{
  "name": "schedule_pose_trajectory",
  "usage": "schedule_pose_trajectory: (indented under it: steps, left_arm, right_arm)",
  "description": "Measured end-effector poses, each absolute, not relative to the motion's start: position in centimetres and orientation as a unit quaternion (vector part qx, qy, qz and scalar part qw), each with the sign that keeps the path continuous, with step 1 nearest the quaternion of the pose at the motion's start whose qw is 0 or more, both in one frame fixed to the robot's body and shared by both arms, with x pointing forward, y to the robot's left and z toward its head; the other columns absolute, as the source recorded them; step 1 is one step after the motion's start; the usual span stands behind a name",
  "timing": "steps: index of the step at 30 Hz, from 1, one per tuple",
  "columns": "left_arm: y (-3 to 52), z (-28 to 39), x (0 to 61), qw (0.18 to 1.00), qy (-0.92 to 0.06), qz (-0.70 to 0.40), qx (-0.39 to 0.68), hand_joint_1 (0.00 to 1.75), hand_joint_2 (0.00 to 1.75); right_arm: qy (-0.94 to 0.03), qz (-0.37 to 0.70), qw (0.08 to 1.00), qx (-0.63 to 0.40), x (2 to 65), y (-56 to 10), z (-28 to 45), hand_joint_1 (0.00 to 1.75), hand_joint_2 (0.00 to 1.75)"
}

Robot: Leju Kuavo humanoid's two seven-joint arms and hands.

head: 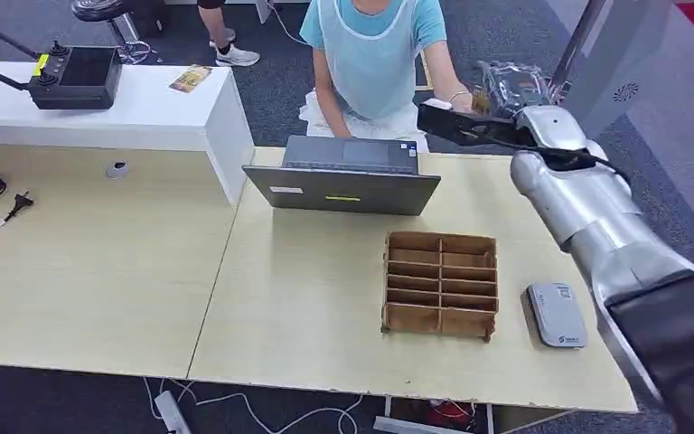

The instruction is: Pass the card to the sensor for recognition and then transmit it.

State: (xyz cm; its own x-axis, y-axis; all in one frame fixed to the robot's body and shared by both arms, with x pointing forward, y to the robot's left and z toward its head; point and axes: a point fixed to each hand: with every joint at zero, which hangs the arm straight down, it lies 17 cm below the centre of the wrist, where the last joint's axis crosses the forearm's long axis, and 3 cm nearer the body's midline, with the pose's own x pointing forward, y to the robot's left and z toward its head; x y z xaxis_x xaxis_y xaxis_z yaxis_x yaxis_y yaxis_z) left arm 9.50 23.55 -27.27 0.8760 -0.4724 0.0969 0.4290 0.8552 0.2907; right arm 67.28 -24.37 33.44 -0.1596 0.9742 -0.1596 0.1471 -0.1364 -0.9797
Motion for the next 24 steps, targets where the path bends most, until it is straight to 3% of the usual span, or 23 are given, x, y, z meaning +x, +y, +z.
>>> schedule_pose_trajectory:
  steps: [8,24]
  left_arm:
    - [23.7,-27.3,9.1,0.96,-0.08,-0.232,0.135,0.0,0.0]
    - [23.7,-27.3,9.1,0.961,-0.08,-0.228,0.135,0.0,0.0]
  right_arm:
    - [-0.621,0.466,0.374,-0.507,65.9,-23.9,36.9,0.0,1.75]
    - [-0.648,0.44,0.366,-0.502,64.9,-23.9,38.8,0.0,1.75]
